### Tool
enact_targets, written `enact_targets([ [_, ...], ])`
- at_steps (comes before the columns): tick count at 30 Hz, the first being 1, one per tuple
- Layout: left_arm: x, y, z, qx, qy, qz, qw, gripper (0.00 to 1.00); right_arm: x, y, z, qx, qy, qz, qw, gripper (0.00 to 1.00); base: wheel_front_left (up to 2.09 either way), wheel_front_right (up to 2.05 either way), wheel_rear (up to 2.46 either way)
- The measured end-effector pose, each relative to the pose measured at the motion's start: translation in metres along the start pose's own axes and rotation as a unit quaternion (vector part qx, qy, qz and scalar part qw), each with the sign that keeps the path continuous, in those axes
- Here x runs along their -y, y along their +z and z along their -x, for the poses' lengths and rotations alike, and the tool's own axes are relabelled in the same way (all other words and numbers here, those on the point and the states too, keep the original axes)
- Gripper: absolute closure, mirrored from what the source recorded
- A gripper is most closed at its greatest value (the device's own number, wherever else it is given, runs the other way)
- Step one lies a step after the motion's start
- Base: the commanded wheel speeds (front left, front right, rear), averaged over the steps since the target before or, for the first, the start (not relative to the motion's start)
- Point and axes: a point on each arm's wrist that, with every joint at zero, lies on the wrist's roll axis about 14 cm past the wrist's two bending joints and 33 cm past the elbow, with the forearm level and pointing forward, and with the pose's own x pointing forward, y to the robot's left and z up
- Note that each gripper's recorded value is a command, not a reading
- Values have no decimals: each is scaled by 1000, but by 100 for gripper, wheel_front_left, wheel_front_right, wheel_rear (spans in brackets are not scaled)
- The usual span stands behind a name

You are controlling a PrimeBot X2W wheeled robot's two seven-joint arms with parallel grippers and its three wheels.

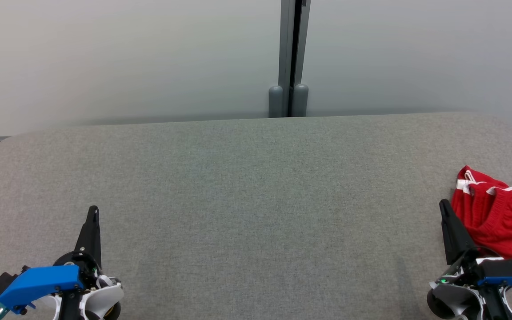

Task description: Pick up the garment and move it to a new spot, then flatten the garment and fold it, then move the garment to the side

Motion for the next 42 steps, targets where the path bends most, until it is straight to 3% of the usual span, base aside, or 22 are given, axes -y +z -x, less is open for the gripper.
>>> enact_targets([
  [42, 0, 0, 0, 0, 0, 0, 1000, 100, 0, 0, 0, 0, 0, 0, 1000, 100, 0, 0, 0],
])
